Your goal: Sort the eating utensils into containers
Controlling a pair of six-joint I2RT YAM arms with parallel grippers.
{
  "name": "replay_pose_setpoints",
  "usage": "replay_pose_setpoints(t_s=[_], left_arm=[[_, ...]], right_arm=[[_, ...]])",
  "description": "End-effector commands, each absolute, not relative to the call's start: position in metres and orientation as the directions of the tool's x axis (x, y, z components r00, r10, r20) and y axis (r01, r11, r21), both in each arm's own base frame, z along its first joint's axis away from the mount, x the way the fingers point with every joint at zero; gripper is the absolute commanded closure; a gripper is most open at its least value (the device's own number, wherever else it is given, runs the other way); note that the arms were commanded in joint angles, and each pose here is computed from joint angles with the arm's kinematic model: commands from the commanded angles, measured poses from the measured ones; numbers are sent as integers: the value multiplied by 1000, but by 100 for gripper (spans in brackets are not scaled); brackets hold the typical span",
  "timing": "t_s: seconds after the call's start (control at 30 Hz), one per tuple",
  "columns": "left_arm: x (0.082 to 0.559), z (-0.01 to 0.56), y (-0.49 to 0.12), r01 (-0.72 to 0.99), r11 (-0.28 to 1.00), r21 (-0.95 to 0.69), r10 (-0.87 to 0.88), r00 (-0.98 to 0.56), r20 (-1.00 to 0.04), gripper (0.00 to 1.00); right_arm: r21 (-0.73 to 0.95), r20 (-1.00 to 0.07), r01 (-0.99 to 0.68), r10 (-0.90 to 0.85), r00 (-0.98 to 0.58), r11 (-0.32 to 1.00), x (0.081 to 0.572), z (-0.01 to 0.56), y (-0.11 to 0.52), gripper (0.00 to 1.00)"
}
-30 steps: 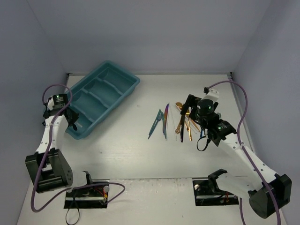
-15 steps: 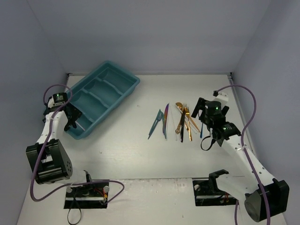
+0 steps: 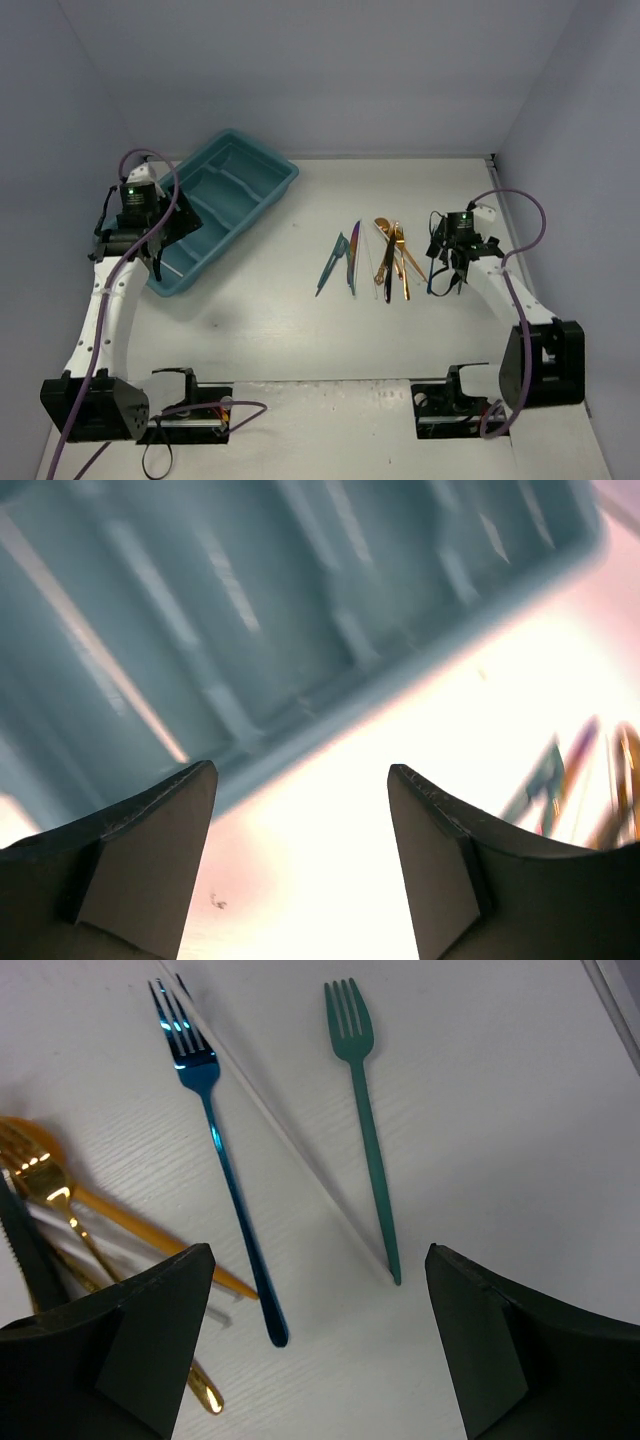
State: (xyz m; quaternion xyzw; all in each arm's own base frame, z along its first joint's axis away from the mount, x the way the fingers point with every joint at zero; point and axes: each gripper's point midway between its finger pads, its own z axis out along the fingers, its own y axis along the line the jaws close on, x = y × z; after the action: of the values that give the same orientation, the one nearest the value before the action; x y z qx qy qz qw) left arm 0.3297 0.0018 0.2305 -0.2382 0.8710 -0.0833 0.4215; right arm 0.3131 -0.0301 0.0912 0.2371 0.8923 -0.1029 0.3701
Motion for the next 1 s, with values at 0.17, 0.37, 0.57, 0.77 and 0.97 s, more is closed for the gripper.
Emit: replay_pose_setpoints(t_s=[0.17, 0.37, 0.57, 0.77, 0.97], left_arm=[[290, 242, -62, -2, 945, -326, -252, -638, -728, 34], [275, 235, -67, 24, 946, -324, -229, -657, -718, 34], [274, 234, -70, 34, 944, -329, -226, -660, -717, 34], [275, 233, -71, 33, 942, -334, -230, -664, -712, 34], [277, 232, -73, 35, 939, -341, -230, -674, -702, 34]], right_arm=[[-21, -672, 509, 364, -644, 861, 354, 76, -45, 19], [-59, -664, 458, 308, -681, 887, 371, 67, -46, 35], [-67, -629, 400, 273, -728, 914, 385, 52, -49, 47], [-68, -587, 347, 244, -772, 935, 388, 35, -54, 54], [-54, -555, 271, 196, -808, 961, 389, 23, -50, 67]])
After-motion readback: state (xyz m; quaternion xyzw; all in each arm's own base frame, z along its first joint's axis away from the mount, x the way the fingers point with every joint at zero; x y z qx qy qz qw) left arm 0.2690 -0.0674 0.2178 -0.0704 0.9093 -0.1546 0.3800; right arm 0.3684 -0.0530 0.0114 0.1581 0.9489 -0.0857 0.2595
